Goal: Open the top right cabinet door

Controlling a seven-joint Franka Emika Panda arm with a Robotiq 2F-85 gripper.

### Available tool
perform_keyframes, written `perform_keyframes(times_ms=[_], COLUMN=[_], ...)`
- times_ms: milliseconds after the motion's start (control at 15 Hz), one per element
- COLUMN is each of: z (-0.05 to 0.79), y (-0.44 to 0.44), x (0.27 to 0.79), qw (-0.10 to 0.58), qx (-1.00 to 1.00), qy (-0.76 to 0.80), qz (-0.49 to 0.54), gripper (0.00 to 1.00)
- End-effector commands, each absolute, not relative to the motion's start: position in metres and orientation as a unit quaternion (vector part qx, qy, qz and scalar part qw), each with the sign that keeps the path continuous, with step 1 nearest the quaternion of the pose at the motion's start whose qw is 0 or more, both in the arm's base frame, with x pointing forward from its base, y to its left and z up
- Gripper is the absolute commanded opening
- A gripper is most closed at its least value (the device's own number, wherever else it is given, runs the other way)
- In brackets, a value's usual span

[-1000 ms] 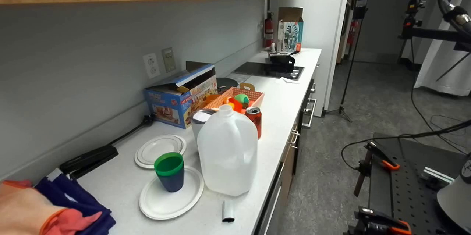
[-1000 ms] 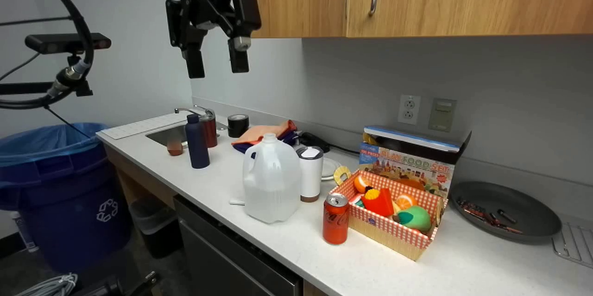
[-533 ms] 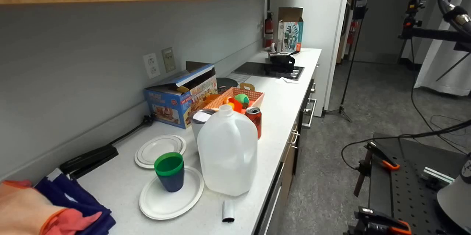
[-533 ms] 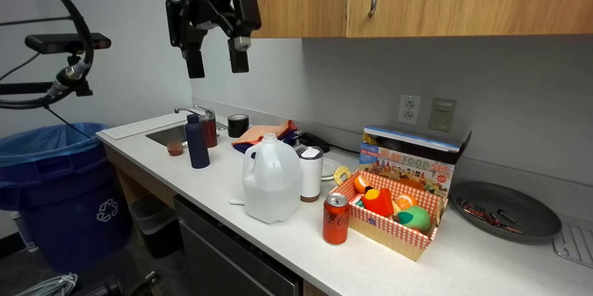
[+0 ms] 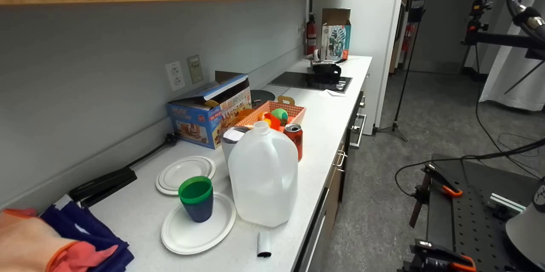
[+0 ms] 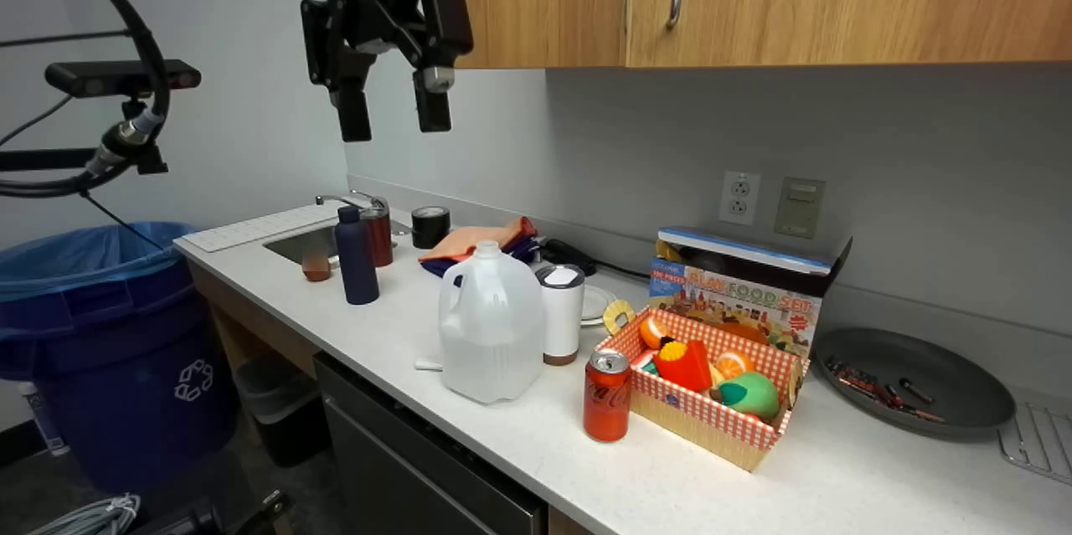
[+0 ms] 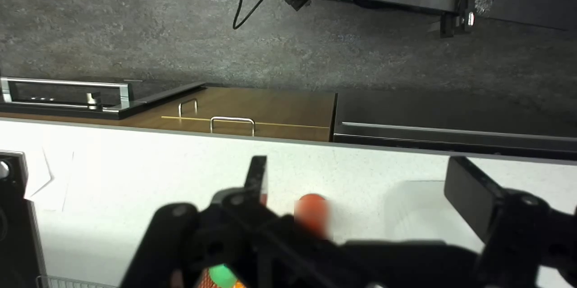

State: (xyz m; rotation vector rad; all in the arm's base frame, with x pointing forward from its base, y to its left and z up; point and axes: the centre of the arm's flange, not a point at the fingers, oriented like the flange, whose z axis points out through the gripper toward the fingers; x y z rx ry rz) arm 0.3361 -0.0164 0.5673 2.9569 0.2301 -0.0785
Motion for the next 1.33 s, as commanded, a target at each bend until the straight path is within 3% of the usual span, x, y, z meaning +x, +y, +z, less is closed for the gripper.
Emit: perform_keyframes(times_ms=[0, 733, 1267], z=[0.58, 0.664, 0.664], y=[-0.017, -0.023, -0.041], x=[0.338, 0.373, 0.422], qw=[0.088, 0.122, 0.133], qx=[0.994, 0.972, 0.941], qy=[0.068, -0.021, -0.063], qz=[-0.001, 0.198, 0.305], gripper=[1.0, 1.0, 1.0])
